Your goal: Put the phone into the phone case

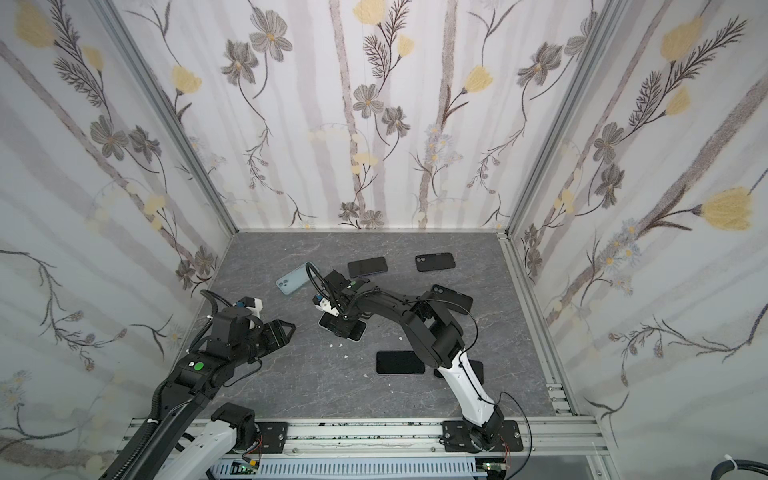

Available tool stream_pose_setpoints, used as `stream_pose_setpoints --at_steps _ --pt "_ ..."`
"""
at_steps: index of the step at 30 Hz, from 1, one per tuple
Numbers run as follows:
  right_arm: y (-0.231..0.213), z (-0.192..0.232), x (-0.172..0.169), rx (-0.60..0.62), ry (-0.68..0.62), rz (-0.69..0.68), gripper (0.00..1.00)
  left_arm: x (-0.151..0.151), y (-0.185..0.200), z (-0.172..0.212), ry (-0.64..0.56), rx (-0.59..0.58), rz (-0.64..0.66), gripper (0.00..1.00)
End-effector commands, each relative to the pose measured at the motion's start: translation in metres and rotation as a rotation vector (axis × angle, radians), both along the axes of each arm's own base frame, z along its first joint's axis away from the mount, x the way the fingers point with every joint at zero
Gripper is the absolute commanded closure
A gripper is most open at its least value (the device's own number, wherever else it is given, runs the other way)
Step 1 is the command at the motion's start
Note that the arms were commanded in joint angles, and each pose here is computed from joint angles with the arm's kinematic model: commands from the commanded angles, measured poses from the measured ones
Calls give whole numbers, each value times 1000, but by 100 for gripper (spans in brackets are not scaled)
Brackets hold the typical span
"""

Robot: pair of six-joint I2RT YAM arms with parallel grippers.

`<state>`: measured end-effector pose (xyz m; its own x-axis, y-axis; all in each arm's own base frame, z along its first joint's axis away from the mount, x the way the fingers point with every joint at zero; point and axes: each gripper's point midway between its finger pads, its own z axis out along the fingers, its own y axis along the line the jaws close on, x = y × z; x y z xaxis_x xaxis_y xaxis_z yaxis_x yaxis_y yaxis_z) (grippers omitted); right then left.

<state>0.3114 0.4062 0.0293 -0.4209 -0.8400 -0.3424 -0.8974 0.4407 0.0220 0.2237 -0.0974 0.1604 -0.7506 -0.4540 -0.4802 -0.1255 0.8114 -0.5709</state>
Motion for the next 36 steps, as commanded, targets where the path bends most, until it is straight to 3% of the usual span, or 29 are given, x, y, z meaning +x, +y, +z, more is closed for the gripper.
stream_pose_setpoints --at_steps 1,7,14,26,36 --pt "8 4 12 62 49 -230 22 4 -2 7 -23 -23 9 37" --pt "12 5 41 104 65 -519 24 7 -3 9 -36 -38 11 37" --pt "11 -2 69 95 10 -712 25 7 -4 11 -40 -43 11 37" --pt "26 -8 98 162 -30 -837 19 8 -3 15 -53 -41 15 37" --pt "23 -6 123 210 -87 -882 22 9 -2 14 -56 -36 16 37"
